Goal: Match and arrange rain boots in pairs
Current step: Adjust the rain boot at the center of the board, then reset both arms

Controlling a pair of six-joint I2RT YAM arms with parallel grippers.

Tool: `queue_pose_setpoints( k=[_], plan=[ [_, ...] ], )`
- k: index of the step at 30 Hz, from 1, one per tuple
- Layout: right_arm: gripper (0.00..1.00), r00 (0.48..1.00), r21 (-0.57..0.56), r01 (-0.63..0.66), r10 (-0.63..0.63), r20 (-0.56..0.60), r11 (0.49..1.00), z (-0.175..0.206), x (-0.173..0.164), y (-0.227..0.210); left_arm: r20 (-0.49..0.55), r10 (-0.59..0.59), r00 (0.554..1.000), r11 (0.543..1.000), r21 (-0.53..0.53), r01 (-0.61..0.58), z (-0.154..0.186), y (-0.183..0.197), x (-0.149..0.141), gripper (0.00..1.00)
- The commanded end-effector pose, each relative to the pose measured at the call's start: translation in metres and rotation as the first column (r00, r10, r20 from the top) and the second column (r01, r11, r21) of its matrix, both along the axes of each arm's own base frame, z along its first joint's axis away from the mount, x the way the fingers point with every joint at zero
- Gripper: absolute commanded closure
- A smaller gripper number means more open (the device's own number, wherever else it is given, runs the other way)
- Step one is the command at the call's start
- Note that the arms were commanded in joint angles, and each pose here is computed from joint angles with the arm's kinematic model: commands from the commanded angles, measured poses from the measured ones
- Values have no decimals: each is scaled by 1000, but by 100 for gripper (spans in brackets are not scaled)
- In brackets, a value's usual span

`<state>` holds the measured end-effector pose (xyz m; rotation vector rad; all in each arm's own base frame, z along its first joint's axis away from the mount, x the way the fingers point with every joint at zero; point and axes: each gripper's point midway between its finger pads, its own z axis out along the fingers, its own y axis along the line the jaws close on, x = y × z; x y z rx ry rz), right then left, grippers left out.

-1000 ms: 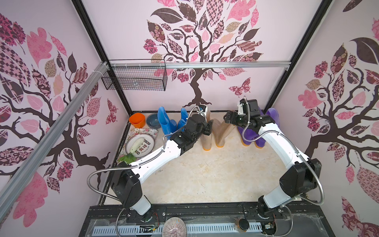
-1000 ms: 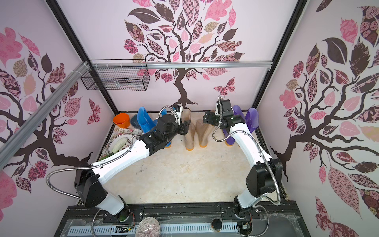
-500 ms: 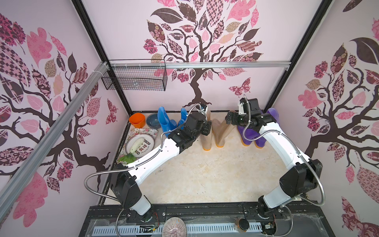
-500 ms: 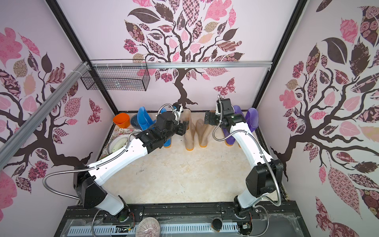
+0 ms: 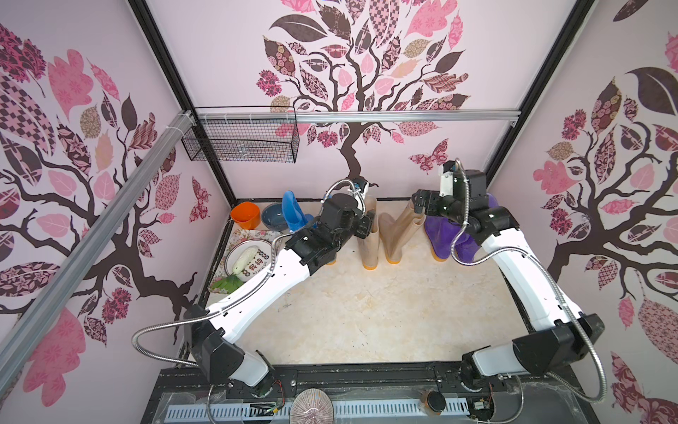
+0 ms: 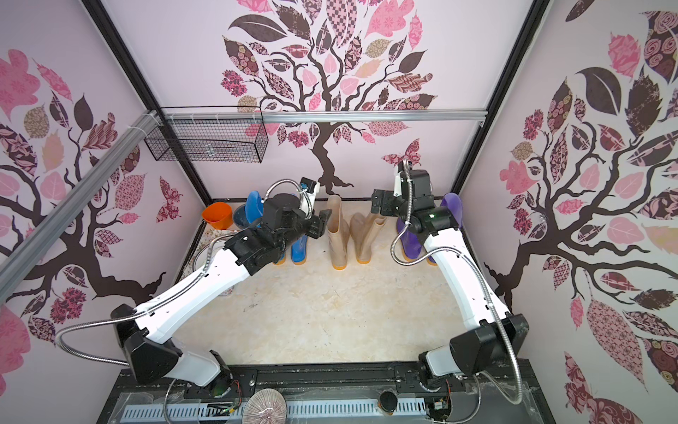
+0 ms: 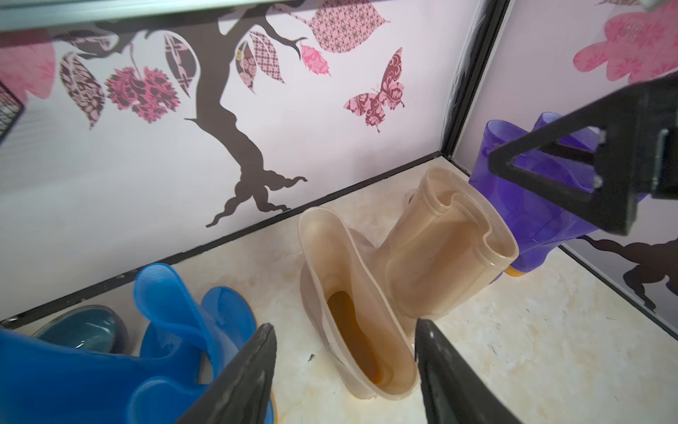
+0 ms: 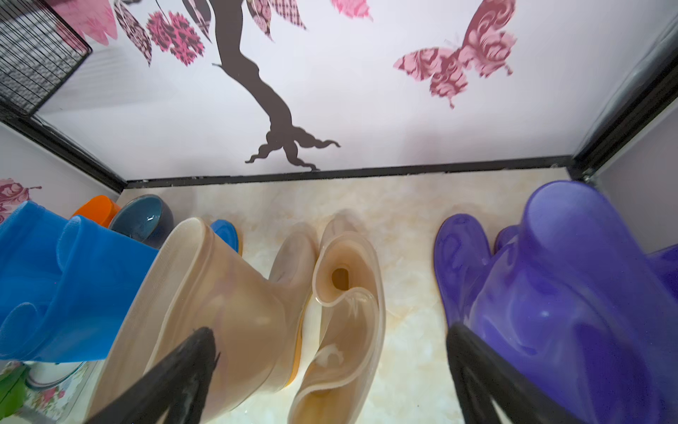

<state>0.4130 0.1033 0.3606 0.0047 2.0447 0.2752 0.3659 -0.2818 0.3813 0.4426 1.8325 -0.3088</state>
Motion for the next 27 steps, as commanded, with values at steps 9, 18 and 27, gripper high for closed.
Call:
queue_pose_setpoints(
  k=[9, 18, 27],
  plan=[
    [0, 994, -75, 93, -88, 67, 993, -18, -74, -49, 151, 332, 931, 940, 25, -339, 52, 154, -60, 37],
    [0, 968, -7, 239, -238, 86, 971, -127, -112, -77, 183, 646, 741, 753, 1, -658, -18, 278, -114, 34],
    [0, 940, -98, 310, -290, 181, 946, -203, -96, -92, -76, 787, 612, 614, 6, -790, -159, 337, -82, 26]
  ],
)
